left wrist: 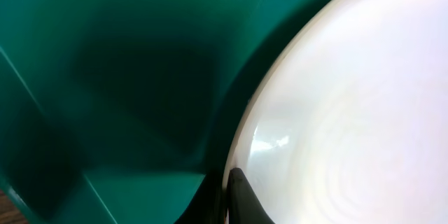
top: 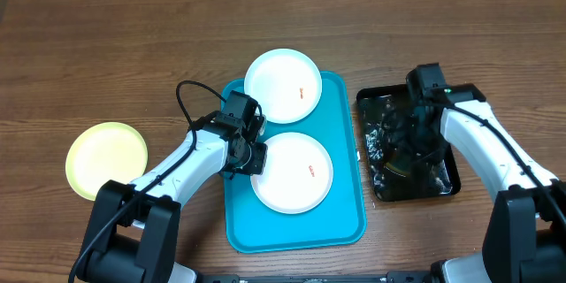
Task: Clean dirty plates on tray and stack at the side
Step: 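Grasp the sponge in the black tray with the right gripper, then wipe the lower white plate with the sponge in the right gripper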
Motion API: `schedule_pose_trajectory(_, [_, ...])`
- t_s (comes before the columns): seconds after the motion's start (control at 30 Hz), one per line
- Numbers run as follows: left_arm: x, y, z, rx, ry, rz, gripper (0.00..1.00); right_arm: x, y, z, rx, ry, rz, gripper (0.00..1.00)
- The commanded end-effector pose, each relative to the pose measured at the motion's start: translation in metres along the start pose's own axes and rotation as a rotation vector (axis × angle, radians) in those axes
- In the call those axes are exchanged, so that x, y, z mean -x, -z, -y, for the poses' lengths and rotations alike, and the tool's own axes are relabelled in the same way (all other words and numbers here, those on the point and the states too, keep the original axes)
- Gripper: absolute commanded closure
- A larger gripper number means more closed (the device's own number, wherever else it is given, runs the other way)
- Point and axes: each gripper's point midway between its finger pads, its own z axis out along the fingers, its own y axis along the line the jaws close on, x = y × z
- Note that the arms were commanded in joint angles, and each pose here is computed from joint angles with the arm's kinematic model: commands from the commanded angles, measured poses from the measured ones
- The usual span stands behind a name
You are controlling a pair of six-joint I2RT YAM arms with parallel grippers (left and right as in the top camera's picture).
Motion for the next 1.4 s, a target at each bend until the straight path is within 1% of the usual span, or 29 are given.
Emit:
schedule_pose_trajectory(0.0, [0.0, -0.003, -0.001, 0.01, 0.014, -0.012, 0.96, -0.007, -0.018, 0.006, -0.003, -0.021, 0.018, 0.6])
schedule_pose_trajectory(0.07, [0.0, -0.003, -0.001, 0.01, 0.014, -0.012, 0.96, -0.009, -0.032, 0.006, 0.014, -0.041, 0.032, 0.67])
schedule_pose_trajectory(0.1, [-0.001, -0.003, -0.001, 0.01, 0.014, -0.012, 0.96, -0.01, -0.038, 0.007, 0.02, -0.041, 0.04, 0.73])
schedule_pose_trajectory(0.13, [-0.001, -0.003, -0.001, 0.01, 0.014, -0.012, 0.96, -0.011, -0.04, 0.007, 0.021, -0.041, 0.042, 0.8])
schedule_pose_trajectory(0.17, [-0.001, -0.003, -0.001, 0.01, 0.014, -0.012, 0.96, -0.012, -0.042, 0.007, 0.022, -0.041, 0.043, 0.95])
schedule_pose_trajectory(0.2, [-0.001, -0.003, -0.001, 0.01, 0.014, -0.012, 0.96, -0.011, -0.041, 0.007, 0.023, -0.041, 0.046, 0.96])
schedule_pose_trajectory(0.37, [-0.001, -0.003, 0.0, 0.003, 0.014, -0.013, 0.96, -0.001, -0.017, 0.002, 0.028, -0.018, 0.055, 0.96])
schedule_pose_trajectory(0.53, [0.002, -0.003, 0.009, -0.046, 0.012, -0.004, 0.96, 0.004, 0.037, -0.017, 0.095, 0.09, 0.084, 0.96])
schedule_pose_trajectory(0.63, [0.004, -0.003, 0.009, -0.048, 0.011, 0.004, 0.96, -0.006, 0.064, -0.037, 0.192, 0.184, 0.088, 0.96])
schedule_pose_trajectory(0.77, [0.005, -0.003, 0.011, -0.059, 0.01, 0.006, 0.97, -0.036, 0.082, -0.071, 0.318, 0.31, 0.06, 0.96])
schedule_pose_trajectory(0.87, [0.007, -0.002, 0.018, -0.102, 0.007, 0.013, 0.96, -0.064, 0.081, -0.099, 0.344, 0.435, 0.042, 0.96])
schedule_pose_trajectory(0.97, [0.008, -0.002, 0.019, -0.103, 0.006, 0.018, 0.96, -0.093, 0.072, -0.125, 0.368, 0.557, 0.038, 0.96])
schedule_pose_trajectory(1.1, [0.008, -0.002, 0.019, -0.104, 0.006, 0.018, 0.96, -0.124, 0.05, -0.158, 0.382, 0.654, 0.057, 0.96])
schedule_pose_trajectory(1.27, [0.008, -0.002, 0.019, -0.103, 0.006, 0.018, 0.96, -0.129, 0.017, -0.184, 0.358, 0.701, 0.116, 0.96])
schedule_pose_trajectory(1.37, [0.008, -0.002, 0.019, -0.103, 0.006, 0.017, 0.96, -0.124, -0.003, -0.188, 0.323, 0.672, 0.118, 0.96])
